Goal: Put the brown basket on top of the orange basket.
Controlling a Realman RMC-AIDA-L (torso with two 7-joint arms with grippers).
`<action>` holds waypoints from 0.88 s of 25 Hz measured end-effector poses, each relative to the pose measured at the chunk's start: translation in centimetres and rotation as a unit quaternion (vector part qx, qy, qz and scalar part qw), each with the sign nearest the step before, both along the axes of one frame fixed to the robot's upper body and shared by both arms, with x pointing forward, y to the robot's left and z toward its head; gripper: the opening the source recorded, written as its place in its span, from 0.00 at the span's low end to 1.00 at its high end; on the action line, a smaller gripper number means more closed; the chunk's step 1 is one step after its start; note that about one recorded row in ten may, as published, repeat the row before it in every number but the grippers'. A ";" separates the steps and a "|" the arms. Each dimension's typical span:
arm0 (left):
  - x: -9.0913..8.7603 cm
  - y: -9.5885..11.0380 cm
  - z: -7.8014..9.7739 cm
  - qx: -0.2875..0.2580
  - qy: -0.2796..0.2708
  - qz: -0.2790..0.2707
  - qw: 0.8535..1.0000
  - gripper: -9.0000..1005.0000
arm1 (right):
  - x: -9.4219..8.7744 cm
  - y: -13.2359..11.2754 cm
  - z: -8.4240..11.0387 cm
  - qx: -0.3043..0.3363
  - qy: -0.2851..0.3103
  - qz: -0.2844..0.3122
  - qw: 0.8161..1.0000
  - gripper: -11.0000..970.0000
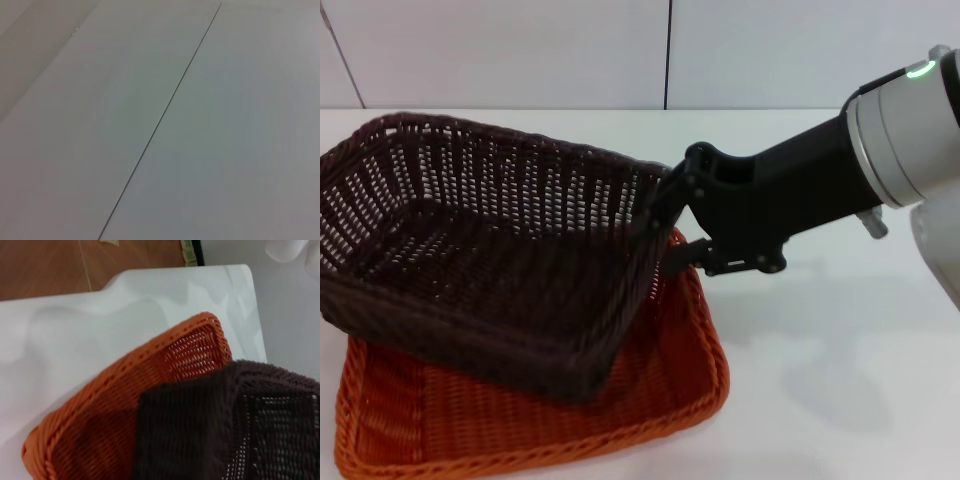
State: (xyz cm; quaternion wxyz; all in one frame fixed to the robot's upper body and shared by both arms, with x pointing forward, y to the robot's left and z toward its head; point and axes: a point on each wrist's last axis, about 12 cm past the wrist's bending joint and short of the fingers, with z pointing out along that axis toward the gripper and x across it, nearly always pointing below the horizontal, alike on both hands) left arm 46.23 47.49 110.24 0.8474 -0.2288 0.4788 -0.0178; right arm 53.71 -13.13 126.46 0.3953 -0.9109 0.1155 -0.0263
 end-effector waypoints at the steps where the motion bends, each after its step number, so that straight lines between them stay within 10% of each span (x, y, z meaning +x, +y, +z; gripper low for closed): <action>1: 0.0 0.0 0.0 0.000 0.000 0.001 1.000 0.71 | -0.1 -0.1 -0.1 0.002 0.003 0.000 1.000 0.38; 13: 0.2 0.1 0.3 0.003 -0.006 0.002 1.000 0.71 | -1.5 -1.0 -0.8 0.004 0.003 0.007 1.000 0.37; 22: 0.5 -0.1 0.5 0.004 -0.011 -0.001 1.000 0.71 | 0.7 -1.0 0.5 0.089 -0.021 -0.043 0.995 0.37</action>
